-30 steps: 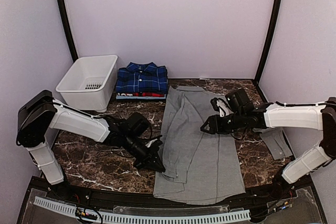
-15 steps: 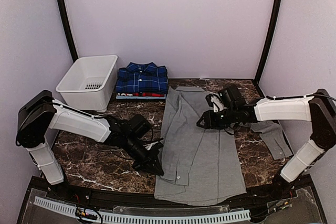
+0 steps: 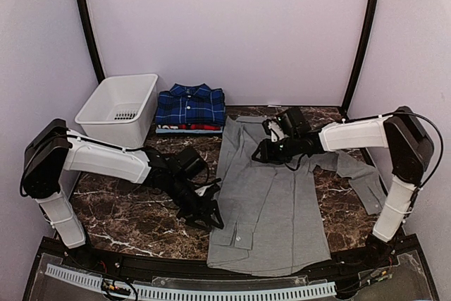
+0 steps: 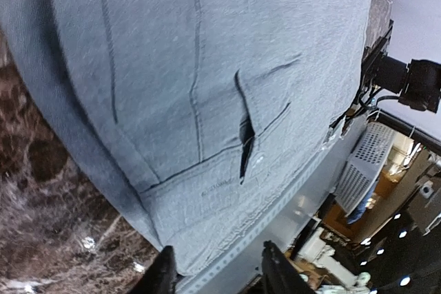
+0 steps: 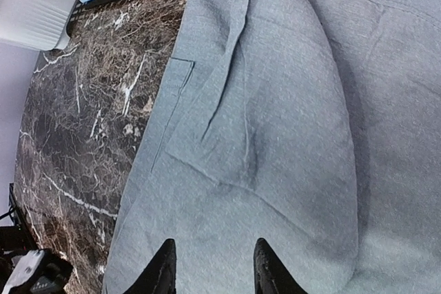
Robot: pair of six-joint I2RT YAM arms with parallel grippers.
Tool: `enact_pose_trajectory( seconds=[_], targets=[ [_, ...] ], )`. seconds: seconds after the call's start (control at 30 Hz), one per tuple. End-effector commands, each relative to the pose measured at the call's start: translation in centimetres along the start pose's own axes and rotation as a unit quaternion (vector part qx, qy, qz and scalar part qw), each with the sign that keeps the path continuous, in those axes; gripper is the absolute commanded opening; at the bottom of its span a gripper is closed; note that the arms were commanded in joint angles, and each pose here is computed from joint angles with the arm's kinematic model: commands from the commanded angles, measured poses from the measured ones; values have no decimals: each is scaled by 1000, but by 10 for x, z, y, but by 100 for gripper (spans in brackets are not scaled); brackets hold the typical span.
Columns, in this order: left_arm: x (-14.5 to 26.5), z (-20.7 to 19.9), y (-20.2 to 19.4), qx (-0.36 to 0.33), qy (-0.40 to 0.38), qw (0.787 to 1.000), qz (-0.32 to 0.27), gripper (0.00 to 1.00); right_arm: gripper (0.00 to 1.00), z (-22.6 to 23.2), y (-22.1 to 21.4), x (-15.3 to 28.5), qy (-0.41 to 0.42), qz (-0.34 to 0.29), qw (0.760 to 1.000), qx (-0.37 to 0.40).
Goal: Fold and stack the long sleeve shirts
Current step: Place the sleeve of the 1/3-folded shirt, then adjust the sleeve of the 1/3-folded shirt.
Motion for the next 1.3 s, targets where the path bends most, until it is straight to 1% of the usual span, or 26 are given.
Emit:
enact_pose_trajectory(
  seconds=[0.0, 0.03, 0.07, 0.1, 0.13, 0.17, 0.27, 0.4, 0.5, 0.6, 0.63, 0.67, 0.7, 0.8, 0.93, 1.03, 1.1, 1.17, 1.27],
  targets=[
    [18, -14, -1, -51, 42, 997, -34, 48, 34, 0, 21, -16, 0, -20, 1000, 4],
    [21, -13, -1, -50, 56, 996, -40, 49, 33, -3, 22, -20, -4, -16, 1000, 3],
    [27, -20, 1, -67, 57, 995, -51, 50, 33, -4, 23, -24, -7, -13, 1000, 2],
    [32, -18, 4, -64, 76, 993, -63, 50, 32, -6, 22, -27, -9, -11, 1000, 1],
    [38, -25, 8, -79, 77, 991, -74, 50, 32, -8, 21, -29, -12, -9, 1000, -1],
    [45, -24, 13, -76, 87, 989, -87, 50, 31, -9, 20, -31, -15, -7, 1000, -3],
    [65, -38, 37, -102, 80, 982, -135, 48, 30, -13, 17, -34, -25, -2, 1000, -9],
    [90, -49, 86, -124, 84, 966, -213, 45, 29, -15, 14, -32, -32, -7, 999, -15],
    [96, -61, 119, -147, 77, 956, -244, 42, 29, -16, 13, -31, -34, -4, 999, -18],
    [97, -81, 157, -184, 73, 938, -283, 41, 28, -17, 11, -30, -38, -5, 999, -19],
    [87, -76, 171, -180, 85, 938, -283, 41, 28, -18, 10, -29, -40, -5, 999, -20],
    [97, -88, 181, -187, 85, 929, -308, 41, 28, -19, 10, -29, -42, -4, 999, -21],
    [96, -93, 194, -189, 88, 924, -321, 41, 28, -19, 9, -28, -43, -3, 999, -21],
    [99, -97, 219, -186, 100, 905, -369, 41, 28, -19, 8, -26, -41, -6, 999, -24],
    [98, -98, 246, -185, 112, 890, -402, 41, 27, -19, 6, -25, -40, -5, 999, -27],
    [93, -97, 262, -199, 120, 879, -416, 42, 27, -19, 6, -24, -41, -7, 999, -25],
    [91, -96, 271, -205, 132, 868, -432, 42, 27, -19, 6, -23, -43, -9, 999, -24],
    [89, -95, 279, -206, 140, 863, -439, 41, 27, -19, 7, -23, -44, -9, 999, -22],
    [80, -88, 292, -205, 143, 864, -437, 41, 27, -19, 8, -23, -44, -10, 999, -20]
  ],
)
Point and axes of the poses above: each gripper's point midway between its finger pads, its own x axis back along the fingers, its own z axis along the line the jaws close on, y = z × x, the point moved 10 cm from there along x, back along the fingers, and after that the axes turned 5 degrees about x, right-handed, at the moved point
